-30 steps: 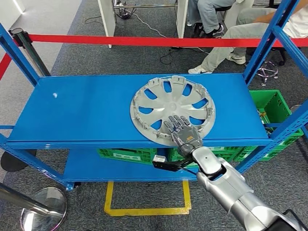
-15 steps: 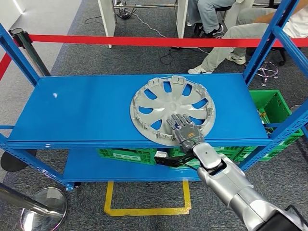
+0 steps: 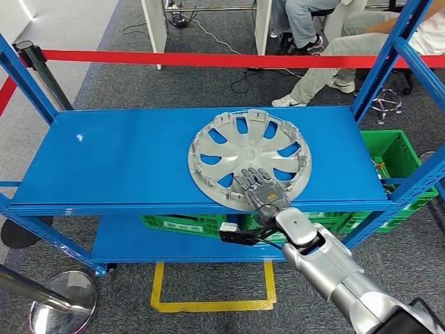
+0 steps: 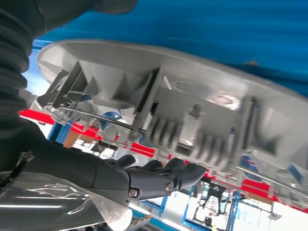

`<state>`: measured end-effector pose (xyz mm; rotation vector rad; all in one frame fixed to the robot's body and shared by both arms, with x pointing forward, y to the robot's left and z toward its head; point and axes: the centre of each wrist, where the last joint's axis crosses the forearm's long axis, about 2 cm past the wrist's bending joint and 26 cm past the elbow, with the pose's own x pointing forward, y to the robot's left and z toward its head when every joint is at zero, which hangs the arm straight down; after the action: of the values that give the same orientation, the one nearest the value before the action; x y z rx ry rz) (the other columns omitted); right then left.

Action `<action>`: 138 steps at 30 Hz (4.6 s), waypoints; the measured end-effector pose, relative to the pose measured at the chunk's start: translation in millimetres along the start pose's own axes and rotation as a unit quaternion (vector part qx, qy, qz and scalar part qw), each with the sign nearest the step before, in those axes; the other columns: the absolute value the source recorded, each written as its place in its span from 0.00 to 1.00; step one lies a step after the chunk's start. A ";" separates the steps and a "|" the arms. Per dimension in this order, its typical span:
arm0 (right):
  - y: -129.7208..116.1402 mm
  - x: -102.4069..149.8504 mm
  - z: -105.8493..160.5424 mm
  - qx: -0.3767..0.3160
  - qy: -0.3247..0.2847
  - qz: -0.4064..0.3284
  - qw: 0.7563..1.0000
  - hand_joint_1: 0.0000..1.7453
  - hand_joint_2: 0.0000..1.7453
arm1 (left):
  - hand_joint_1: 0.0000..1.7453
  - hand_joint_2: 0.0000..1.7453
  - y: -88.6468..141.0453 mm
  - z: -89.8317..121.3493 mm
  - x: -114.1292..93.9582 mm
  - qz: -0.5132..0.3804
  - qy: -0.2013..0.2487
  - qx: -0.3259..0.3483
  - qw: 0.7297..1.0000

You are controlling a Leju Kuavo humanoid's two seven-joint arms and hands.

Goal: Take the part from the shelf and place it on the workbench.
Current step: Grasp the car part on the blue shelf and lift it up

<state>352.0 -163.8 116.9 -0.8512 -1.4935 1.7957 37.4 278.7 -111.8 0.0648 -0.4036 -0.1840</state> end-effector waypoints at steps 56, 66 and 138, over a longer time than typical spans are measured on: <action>9.9 18.6 -15.6 0.004 0.010 -0.034 0.999 1.00 1.00 | 0.00 0.00 -2.6 -0.4 2.7 0.014 -0.004 0.000 1.000; 10.9 18.0 -19.1 0.000 0.008 -0.027 1.000 1.00 1.00 | 0.00 0.00 -2.3 -0.8 3.8 0.018 -0.005 0.001 1.000; -139.8 76.4 37.1 -0.404 -0.140 -0.008 0.904 1.00 1.00 | 0.00 1.00 3.2 -1.3 5.6 -0.040 -0.010 0.063 0.997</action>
<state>287.5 -102.7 254.2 -0.9629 -2.4969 1.2868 43.5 280.8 -110.5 0.2034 -0.4322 -0.2388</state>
